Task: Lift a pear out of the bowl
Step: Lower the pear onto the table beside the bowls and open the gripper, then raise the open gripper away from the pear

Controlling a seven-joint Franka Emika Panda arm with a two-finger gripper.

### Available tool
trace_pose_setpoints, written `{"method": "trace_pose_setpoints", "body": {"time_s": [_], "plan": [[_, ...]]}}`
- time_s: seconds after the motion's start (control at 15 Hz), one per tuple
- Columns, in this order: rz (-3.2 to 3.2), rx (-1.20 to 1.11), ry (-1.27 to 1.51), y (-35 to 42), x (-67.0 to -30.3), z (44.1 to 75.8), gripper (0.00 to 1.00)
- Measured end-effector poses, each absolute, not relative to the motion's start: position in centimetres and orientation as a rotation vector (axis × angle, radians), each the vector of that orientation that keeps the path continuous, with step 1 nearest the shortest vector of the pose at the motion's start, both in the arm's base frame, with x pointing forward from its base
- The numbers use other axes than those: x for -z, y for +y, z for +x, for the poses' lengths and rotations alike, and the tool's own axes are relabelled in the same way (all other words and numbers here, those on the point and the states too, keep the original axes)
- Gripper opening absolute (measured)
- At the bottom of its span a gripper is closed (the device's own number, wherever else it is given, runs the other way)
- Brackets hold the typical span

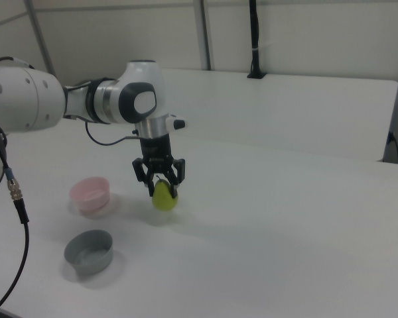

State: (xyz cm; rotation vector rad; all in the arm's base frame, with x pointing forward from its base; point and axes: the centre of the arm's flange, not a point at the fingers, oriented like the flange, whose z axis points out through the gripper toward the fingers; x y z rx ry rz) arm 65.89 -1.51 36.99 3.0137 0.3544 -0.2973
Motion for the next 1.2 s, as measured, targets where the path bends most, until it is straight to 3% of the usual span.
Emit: {"method": "trace_pose_setpoints", "body": {"time_s": [0.27,0.4,0.6,0.8,0.93,1.2], "plan": [[2.983,0.353,0.387,-1.0,-33.5,66.2,0.65],[2.98,0.352,0.388,-1.0,-33.5,66.3,0.7],[2.982,0.313,0.386,-1.0,-35.0,66.6,0.96],[2.987,0.201,0.349,-1.3,-39.6,66.6,1.0],[2.992,0.078,0.286,-1.8,-45.0,65.8,1.0],[3.032,-0.071,0.172,-4.1,-53.5,61.7,1.0]]}}
